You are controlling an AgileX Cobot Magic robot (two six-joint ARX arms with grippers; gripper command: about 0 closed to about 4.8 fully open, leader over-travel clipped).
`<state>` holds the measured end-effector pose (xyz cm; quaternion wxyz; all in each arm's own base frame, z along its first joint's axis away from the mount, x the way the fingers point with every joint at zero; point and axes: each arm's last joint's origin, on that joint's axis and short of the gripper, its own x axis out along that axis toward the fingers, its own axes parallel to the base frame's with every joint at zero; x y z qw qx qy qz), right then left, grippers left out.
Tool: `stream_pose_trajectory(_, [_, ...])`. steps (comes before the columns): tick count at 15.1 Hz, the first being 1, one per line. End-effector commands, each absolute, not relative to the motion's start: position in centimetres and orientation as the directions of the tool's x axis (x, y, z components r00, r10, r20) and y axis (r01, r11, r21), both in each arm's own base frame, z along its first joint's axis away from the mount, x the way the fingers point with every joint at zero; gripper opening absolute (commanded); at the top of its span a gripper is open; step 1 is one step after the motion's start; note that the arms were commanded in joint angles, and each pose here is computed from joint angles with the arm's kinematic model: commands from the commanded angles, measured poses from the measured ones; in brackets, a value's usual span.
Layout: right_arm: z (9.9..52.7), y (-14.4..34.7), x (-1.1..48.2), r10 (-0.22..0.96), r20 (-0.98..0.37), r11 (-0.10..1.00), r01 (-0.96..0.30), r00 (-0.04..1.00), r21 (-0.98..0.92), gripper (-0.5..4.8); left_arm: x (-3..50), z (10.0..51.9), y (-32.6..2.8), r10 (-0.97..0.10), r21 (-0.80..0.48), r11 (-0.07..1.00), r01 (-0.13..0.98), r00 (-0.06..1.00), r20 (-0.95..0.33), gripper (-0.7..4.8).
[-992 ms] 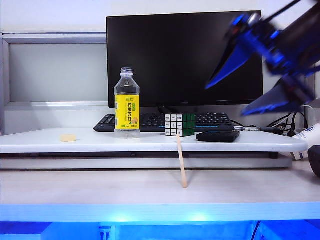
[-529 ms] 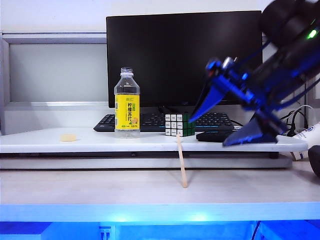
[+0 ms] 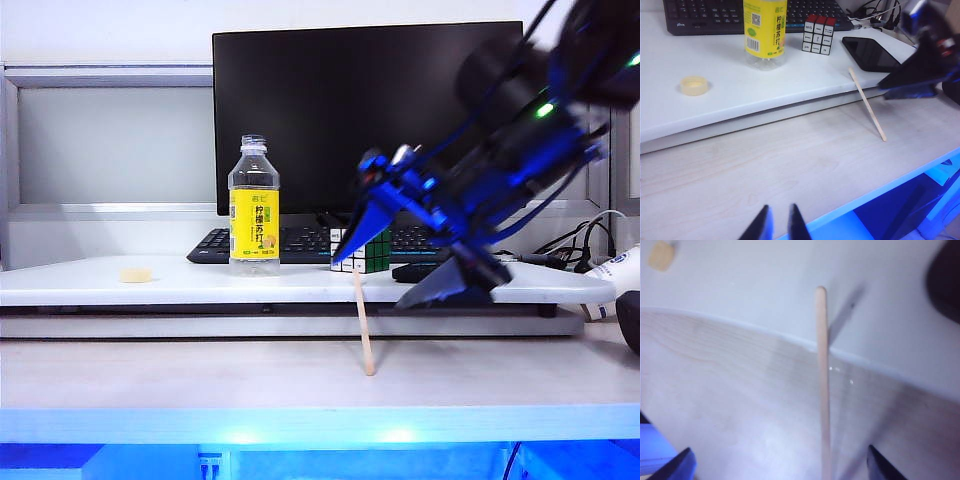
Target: Grab a stick from the table and stick it in a plastic bottle.
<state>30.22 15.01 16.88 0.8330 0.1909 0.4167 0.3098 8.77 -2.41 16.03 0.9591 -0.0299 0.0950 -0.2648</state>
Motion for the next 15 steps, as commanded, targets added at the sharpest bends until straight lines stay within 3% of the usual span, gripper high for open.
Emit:
stream_pose_trajectory(1, [16.4, 15.6, 31.5, 0.675, -0.577, 0.735, -0.356, 0.46, 0.577, 4.41, 8.8, 16.2, -2.4, -0.513, -0.098, 0.858, 0.504, 0.844, -0.153, 0.57])
stream_pose_trajectory(9, [15.3, 16.3, 33.0, 0.67, -0.591, 0.74, -0.345, 0.449, 0.577, 4.17, 8.8, 16.2, -2.4, -0.498, -0.095, 0.867, 0.489, 0.854, -0.154, 0.57])
stream_pose_trajectory(10, [15.2, 16.4, 33.2, 0.669, -0.592, 0.741, -0.344, 0.448, 0.577, 4.01, 8.8, 16.2, -2.4, -0.497, -0.094, 0.868, 0.488, 0.854, -0.154, 0.57])
stream_pose_trajectory(12, [14.9, 16.4, 33.3, 0.669, -0.594, 0.741, -0.343, 0.446, 0.577, 3.19, 8.8, 16.2, -2.4, -0.497, -0.094, 0.868, 0.488, 0.854, -0.154, 0.57])
stream_pose_trajectory(15, [14.6, 16.4, 33.4, 0.661, -0.602, 0.748, -0.335, 0.447, 0.573, 2.9, 8.8, 16.2, -2.4, -0.497, -0.094, 0.868, 0.488, 0.854, -0.154, 0.57])
